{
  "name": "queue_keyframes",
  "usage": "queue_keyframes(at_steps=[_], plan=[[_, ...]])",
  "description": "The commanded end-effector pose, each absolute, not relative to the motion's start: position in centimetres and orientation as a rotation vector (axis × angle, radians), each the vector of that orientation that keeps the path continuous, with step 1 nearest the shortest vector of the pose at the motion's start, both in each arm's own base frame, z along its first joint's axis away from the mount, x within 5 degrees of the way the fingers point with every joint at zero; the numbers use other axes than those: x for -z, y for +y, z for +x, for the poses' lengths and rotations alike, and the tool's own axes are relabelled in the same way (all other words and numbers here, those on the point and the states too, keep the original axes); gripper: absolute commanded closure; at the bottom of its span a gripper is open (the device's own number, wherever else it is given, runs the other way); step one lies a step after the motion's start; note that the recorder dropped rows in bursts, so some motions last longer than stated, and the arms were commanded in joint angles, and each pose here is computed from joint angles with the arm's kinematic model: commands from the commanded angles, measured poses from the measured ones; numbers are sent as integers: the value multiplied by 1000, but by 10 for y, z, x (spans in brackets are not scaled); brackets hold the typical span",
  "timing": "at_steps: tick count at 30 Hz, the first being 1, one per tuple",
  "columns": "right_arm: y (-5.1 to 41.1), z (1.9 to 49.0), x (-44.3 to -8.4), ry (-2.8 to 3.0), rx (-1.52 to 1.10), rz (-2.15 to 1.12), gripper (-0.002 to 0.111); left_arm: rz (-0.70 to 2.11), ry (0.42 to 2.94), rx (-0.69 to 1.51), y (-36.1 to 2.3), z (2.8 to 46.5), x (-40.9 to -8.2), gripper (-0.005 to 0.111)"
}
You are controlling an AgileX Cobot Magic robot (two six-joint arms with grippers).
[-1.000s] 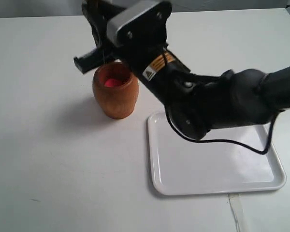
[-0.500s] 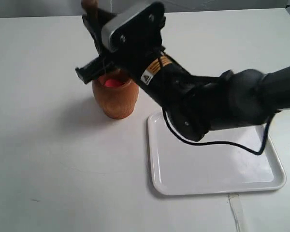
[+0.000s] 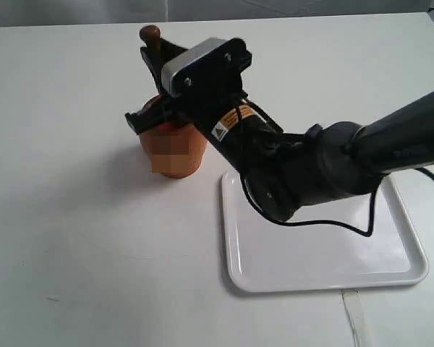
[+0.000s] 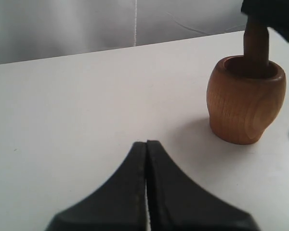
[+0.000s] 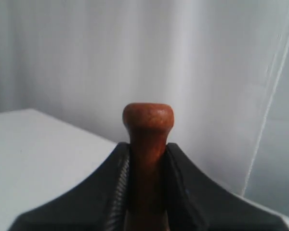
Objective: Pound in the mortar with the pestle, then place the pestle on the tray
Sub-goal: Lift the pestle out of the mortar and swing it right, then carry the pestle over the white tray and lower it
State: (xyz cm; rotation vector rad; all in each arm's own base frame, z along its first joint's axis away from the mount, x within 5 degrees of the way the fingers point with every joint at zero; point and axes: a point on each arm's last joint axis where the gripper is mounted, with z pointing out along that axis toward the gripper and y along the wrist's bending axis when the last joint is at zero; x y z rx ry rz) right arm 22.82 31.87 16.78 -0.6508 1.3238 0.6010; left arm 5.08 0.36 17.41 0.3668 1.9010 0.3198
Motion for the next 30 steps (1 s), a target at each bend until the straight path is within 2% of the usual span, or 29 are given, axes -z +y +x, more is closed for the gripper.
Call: queue_keyframes(at_steps=[1, 6, 9, 13, 19, 23, 26, 30], plan=[[307, 219, -237, 1160, -579, -619, 108, 361, 1897, -302, 3, 51, -174, 107], [284, 203, -293, 1202, -430, -805, 108, 361, 1897, -302, 3, 51, -174, 107], [267, 194, -311, 1294, -360, -884, 108, 361, 1897, -302, 3, 51, -174, 107], [250, 181, -318, 1429, -322, -1013, 108, 361, 1897, -302, 3, 51, -174, 107], [245, 178, -305, 1584, -370, -1014, 108, 361, 1897, -302, 3, 51, -174, 107], [240, 178, -283, 1644, -325, -1017, 108, 361, 1897, -302, 3, 51, -174, 107], [228, 179, -264, 1665, -208, -1002, 108, 361, 1897, -302, 3, 51, -174, 107], [191, 186, -239, 1854, 128, -834, 108, 361, 1897, -302, 3, 51, -174, 107]])
